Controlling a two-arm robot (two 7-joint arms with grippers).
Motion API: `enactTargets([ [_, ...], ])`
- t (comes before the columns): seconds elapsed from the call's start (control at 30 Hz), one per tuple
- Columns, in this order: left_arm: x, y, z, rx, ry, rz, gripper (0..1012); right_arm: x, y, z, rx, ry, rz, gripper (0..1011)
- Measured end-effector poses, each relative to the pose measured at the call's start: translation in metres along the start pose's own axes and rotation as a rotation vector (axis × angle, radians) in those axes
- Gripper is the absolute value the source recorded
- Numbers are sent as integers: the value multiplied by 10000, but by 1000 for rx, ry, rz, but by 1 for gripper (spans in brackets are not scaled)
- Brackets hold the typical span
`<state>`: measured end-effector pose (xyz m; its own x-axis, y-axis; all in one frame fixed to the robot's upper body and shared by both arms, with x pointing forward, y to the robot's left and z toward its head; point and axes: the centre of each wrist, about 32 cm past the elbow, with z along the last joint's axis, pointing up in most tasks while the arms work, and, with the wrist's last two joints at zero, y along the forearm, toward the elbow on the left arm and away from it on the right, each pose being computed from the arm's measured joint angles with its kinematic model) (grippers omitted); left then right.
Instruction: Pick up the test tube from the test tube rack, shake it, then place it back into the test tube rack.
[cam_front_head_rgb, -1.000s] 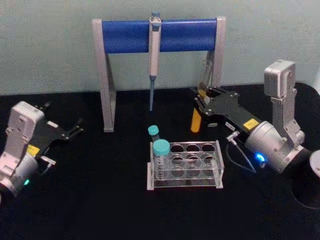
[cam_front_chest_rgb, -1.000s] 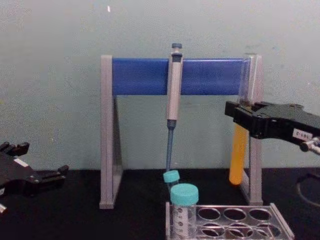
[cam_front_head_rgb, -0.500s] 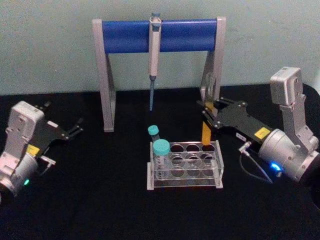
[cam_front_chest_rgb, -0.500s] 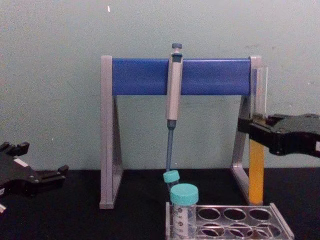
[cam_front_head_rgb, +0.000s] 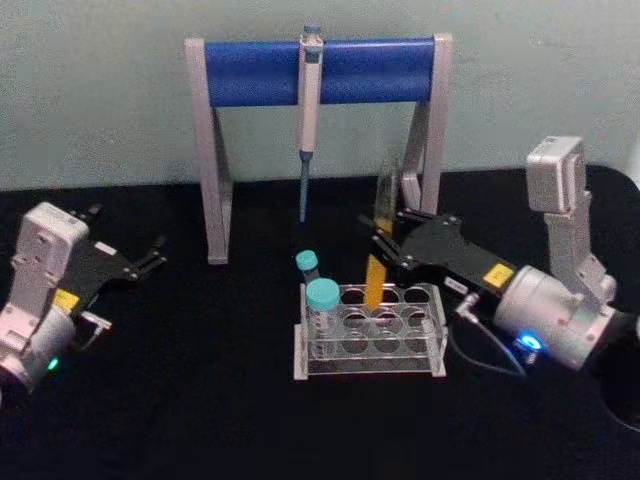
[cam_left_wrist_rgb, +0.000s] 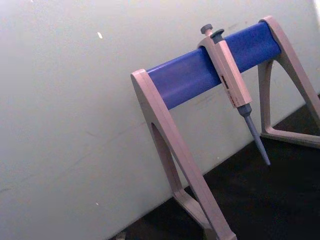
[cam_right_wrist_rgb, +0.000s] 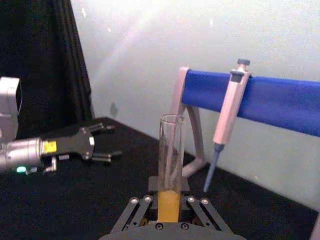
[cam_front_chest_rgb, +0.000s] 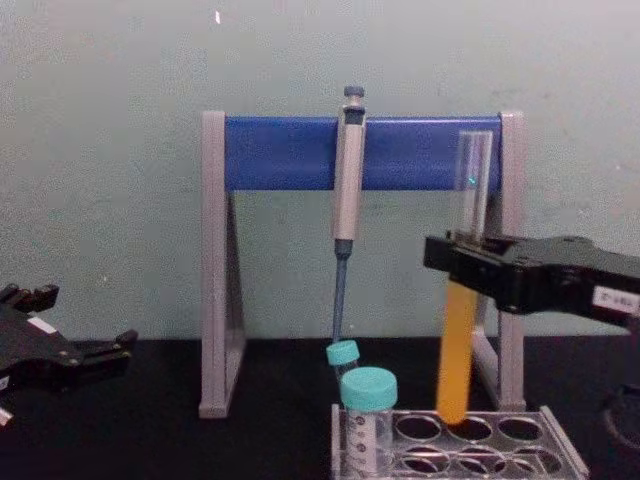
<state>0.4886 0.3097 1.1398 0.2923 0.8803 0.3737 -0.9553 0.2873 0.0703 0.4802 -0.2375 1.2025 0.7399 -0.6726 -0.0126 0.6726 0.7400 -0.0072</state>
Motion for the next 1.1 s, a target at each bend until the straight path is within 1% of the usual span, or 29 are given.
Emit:
enactTargets([
  [0.1,0,0,0,0,0,0,1001,-2,84,-34,35,12,1,225],
  [0.17,0,0,0,0,0,0,1001,4,113,-57,48,18,-2,225],
  [0.23,0,0,0,0,0,0,1001,23,184,-87,76,26,-21,225],
  [0.33,0,0,0,0,0,0,1001,41,225,-97,95,21,-42,225],
  [0.4,0,0,0,0,0,0,1001,61,255,-110,105,8,-64,225],
  [0.57,0,0,0,0,0,0,1002,102,269,-114,107,-16,-104,225],
  [0.77,0,0,0,0,0,0,1001,157,226,-109,92,-35,-152,225],
  [1.1,0,0,0,0,0,0,1001,165,188,-112,81,-42,-168,225],
])
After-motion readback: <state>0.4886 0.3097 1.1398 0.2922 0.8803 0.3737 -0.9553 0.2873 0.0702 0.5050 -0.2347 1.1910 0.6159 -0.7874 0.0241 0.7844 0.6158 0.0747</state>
